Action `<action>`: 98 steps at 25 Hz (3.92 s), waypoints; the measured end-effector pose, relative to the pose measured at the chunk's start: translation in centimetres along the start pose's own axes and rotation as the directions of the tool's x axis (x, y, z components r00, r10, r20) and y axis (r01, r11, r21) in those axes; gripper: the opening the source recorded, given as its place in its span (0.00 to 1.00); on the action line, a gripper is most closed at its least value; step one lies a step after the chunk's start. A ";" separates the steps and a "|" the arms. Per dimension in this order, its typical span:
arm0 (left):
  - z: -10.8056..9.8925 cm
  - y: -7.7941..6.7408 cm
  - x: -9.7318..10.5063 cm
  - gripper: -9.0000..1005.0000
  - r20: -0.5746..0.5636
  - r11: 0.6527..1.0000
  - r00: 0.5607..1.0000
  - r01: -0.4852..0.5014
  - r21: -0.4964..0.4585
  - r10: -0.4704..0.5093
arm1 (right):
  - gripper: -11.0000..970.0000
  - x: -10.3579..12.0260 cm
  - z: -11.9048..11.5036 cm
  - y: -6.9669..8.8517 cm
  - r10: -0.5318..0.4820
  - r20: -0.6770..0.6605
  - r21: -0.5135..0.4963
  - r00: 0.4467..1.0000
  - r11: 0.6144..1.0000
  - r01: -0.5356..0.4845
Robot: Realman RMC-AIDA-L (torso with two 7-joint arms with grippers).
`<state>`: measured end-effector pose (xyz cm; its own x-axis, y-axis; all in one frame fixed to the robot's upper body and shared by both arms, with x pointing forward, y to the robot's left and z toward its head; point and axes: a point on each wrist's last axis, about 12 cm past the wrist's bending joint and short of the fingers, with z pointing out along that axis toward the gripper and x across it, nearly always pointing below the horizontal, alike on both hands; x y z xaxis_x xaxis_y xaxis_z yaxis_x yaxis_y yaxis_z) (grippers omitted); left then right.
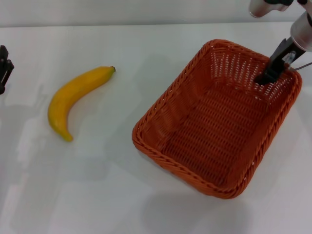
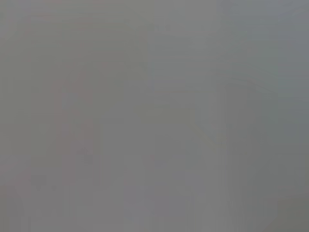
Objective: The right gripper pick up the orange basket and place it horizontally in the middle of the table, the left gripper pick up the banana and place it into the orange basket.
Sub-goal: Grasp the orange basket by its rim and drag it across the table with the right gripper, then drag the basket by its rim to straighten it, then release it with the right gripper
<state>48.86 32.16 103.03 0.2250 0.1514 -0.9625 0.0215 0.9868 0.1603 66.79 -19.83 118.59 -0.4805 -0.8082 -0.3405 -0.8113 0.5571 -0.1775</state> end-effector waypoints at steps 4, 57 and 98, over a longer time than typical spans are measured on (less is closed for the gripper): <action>0.0 0.0 0.0 0.84 0.000 1.000 1.000 0.000 0.001 0.000 | 0.31 0.0 -0.8 -0.1 0.018 -0.030 -0.025 0.999 1.000 -0.019; 2.2 -0.1 -0.4 0.83 0.010 1.000 1.000 0.005 -0.003 -0.005 | 0.15 10.3 -2.0 -2.6 0.712 0.118 -0.578 0.692 0.616 -0.535; 2.9 0.3 -0.5 0.83 0.011 0.999 1.000 0.008 -0.033 -0.008 | 0.16 12.4 -0.7 -0.9 0.755 0.193 -0.453 0.626 0.635 -0.626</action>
<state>51.62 32.24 104.21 0.2353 0.1429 -0.9614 -0.0091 0.9894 0.1448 61.35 -30.51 115.21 -0.8494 -0.0487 -0.5254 -0.3652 0.7731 0.5187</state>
